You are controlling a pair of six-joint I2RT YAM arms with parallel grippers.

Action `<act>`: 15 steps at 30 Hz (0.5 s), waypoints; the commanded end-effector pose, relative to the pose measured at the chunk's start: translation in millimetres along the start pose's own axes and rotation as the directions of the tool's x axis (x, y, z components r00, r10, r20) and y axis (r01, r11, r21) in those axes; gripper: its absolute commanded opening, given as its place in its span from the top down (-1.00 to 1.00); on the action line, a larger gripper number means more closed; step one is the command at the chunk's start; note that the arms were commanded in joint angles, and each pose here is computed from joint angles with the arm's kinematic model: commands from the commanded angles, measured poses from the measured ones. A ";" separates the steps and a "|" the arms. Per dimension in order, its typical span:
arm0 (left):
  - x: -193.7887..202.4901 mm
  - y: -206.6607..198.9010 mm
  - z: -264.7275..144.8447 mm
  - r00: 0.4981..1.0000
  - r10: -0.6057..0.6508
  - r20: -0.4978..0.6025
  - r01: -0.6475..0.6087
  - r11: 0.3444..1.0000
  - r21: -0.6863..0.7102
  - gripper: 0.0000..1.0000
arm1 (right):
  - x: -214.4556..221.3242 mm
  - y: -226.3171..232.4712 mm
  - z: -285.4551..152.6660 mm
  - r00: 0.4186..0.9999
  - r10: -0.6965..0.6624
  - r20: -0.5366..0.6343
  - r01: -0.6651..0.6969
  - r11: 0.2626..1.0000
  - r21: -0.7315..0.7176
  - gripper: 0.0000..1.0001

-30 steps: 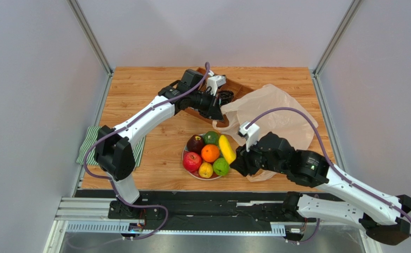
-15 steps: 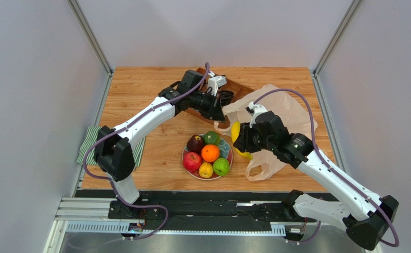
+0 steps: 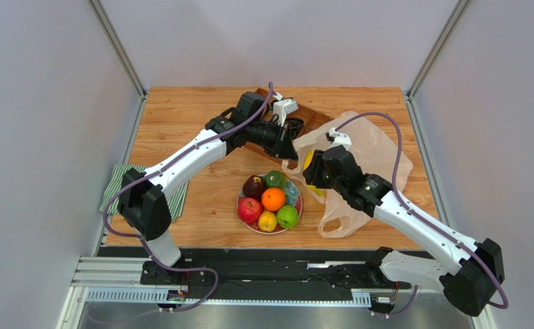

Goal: Place the fruits into the plastic bag

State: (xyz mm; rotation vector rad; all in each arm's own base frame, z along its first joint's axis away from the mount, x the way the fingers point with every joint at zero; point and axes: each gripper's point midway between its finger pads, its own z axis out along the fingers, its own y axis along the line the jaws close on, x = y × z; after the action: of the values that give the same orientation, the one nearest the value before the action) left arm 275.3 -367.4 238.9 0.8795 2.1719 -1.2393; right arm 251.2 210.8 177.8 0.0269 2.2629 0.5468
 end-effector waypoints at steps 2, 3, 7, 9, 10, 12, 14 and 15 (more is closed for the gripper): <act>-13.6 -36.0 -15.4 0.997 0.047 0.058 -0.051 0.996 0.075 1.00 | -80.6 -37.4 -14.6 0.927 -0.011 0.375 -0.079 0.972 0.223 1.00; -14.2 -38.9 -15.5 0.997 0.049 0.059 -0.054 0.995 0.083 1.00 | -85.3 -44.0 -15.7 0.918 -0.034 0.395 -0.077 0.962 0.262 1.00; -14.7 -69.0 -20.5 0.997 0.053 0.057 -0.062 0.982 0.176 1.00 | -118.5 -71.0 -37.1 0.863 -0.157 0.481 -0.088 0.889 0.449 1.00; -13.4 -86.0 -22.4 0.996 0.068 0.059 -0.079 0.974 0.212 1.00 | -130.4 -84.1 -50.9 0.835 -0.226 0.502 -0.098 0.836 0.539 1.00; -12.4 -93.9 -23.4 0.996 0.071 0.057 -0.082 0.970 0.230 1.00 | -137.3 -86.2 -56.8 0.820 -0.232 0.523 -0.120 0.824 0.554 1.00; -7.4 -108.8 -20.7 0.996 0.073 0.043 -0.081 0.961 0.265 1.00 | -143.8 -91.9 -67.5 0.801 -0.241 0.548 -0.154 0.802 0.578 1.00; -7.2 -124.6 -18.5 0.998 0.055 0.039 -0.064 0.947 0.315 1.00 | -149.5 -85.9 -73.2 0.780 -0.196 0.595 -0.186 0.834 0.519 1.00; -3.3 -136.7 -14.5 0.999 0.047 0.022 -0.052 0.938 0.342 1.00 | -150.8 -81.1 -74.0 0.770 -0.156 0.619 -0.207 0.856 0.473 1.00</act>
State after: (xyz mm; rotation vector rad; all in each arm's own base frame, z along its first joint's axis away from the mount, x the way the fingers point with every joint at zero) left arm 213.6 -394.7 285.5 0.9917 2.0550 -1.4605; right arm 312.7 101.4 243.7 0.2887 1.8363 -0.1237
